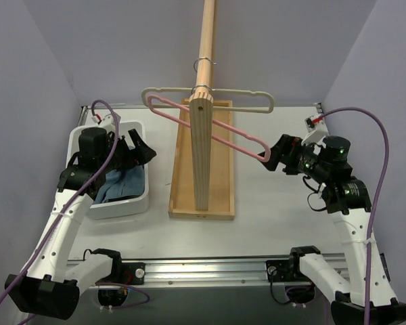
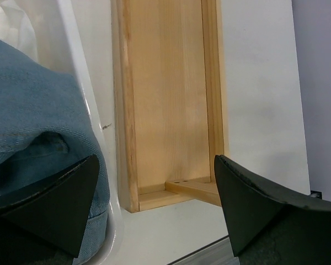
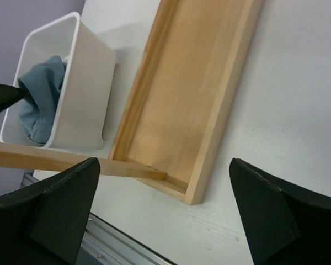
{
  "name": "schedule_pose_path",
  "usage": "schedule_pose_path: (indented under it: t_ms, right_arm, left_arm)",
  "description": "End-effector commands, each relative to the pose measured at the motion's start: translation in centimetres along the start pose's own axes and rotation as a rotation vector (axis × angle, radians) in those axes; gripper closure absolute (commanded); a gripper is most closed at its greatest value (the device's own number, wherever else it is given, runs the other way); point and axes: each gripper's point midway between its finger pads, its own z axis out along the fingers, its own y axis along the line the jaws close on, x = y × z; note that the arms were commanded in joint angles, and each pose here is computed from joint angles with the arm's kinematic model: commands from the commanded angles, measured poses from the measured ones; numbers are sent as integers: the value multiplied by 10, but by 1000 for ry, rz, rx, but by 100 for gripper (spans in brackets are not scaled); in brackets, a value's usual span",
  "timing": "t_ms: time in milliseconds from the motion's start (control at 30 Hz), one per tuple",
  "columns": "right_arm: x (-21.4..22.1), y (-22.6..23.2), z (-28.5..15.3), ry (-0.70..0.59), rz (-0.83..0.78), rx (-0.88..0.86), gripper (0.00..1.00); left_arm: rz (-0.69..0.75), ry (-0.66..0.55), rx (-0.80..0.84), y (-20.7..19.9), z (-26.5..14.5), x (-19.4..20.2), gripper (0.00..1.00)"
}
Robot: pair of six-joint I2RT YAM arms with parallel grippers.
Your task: Remove the skirt from the hanger
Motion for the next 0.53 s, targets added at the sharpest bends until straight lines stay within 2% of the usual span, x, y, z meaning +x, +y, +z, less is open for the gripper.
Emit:
schedule_pose_path:
  t_ms: [0, 500]
  right_arm:
    - [14, -9, -9, -36, 42, 35, 0]
    - [73, -15, -23, -41, 131, -12, 0]
  left_arm:
    - [-59, -68, 96, -20, -9, -8, 6]
    - [-262, -39, 206, -28, -6, 22, 6]
